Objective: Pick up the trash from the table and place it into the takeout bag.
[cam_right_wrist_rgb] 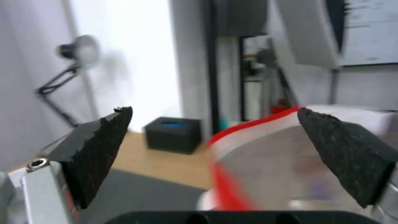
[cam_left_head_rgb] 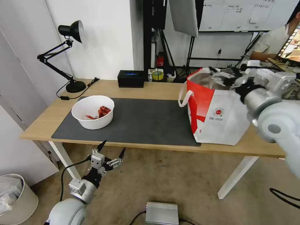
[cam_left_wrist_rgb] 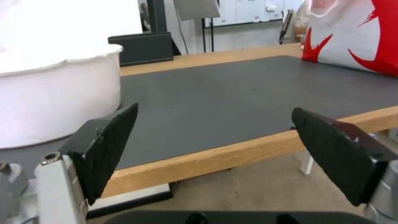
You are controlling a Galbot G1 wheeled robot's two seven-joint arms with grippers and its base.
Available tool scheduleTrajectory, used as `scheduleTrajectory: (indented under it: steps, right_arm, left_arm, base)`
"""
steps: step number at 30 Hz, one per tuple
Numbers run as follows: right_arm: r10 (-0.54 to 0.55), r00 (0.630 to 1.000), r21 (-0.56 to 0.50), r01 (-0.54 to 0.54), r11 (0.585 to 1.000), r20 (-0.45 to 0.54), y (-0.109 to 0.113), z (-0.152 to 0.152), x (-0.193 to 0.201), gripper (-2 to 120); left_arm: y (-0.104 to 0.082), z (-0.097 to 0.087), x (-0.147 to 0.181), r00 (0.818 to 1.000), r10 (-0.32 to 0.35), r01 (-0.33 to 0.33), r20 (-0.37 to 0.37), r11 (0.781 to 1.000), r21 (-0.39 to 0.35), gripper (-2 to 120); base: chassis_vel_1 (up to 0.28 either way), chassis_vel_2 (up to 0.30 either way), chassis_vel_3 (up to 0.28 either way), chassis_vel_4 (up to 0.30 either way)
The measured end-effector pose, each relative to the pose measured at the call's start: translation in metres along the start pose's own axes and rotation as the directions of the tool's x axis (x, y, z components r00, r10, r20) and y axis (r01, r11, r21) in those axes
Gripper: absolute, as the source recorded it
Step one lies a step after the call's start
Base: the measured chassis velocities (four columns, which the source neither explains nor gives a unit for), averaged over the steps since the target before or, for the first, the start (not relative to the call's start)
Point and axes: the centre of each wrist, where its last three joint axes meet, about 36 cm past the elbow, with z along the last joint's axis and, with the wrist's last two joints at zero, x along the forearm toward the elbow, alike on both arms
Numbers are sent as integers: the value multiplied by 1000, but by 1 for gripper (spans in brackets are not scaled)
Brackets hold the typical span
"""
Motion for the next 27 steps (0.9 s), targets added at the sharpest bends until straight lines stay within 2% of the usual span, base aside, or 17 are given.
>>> scheduleTrajectory:
  steps: [1, 4, 9, 14, 17, 27]
  right_arm:
    - [0, 1000, 0, 0, 1000, 0, 0, 0, 0, 100]
    - [-88, 996, 1, 88, 996, -7, 17, 28, 6, 100]
    - [-129, 991, 8, 130, 992, -25, 29, 56, 18, 100]
    - [-117, 993, 26, 118, 993, -28, 34, 82, 31, 100]
    - [-73, 997, 45, 75, 996, -34, 37, 118, 53, 100]
    - [1, 998, 43, 1, 999, -57, 47, 162, 95, 100]
  left_arm:
    - [0, 0, 0, 1000, 0, 0, 0, 1000, 0, 100]
    - [0, 0, 1, 1000, -5, 5, 4, 1000, 1, 100]
    - [4, -1, 2, 1000, -12, 12, 11, 1000, -5, 100]
    - [4, 0, 5, 1000, -13, 13, 12, 1000, -5, 100]
    - [4, 1, 6, 1000, -13, 13, 12, 1000, -3, 100]
    - [3, 1, 6, 1000, -12, 12, 14, 1000, -1, 100]
  base:
    - [0, 0, 0, 0]
    - [0, 0, 0, 0]
    - [0, 0, 0, 0]
    - [0, 0, 0, 0]
    - [0, 0, 0, 0]
    - [0, 0, 0, 0]
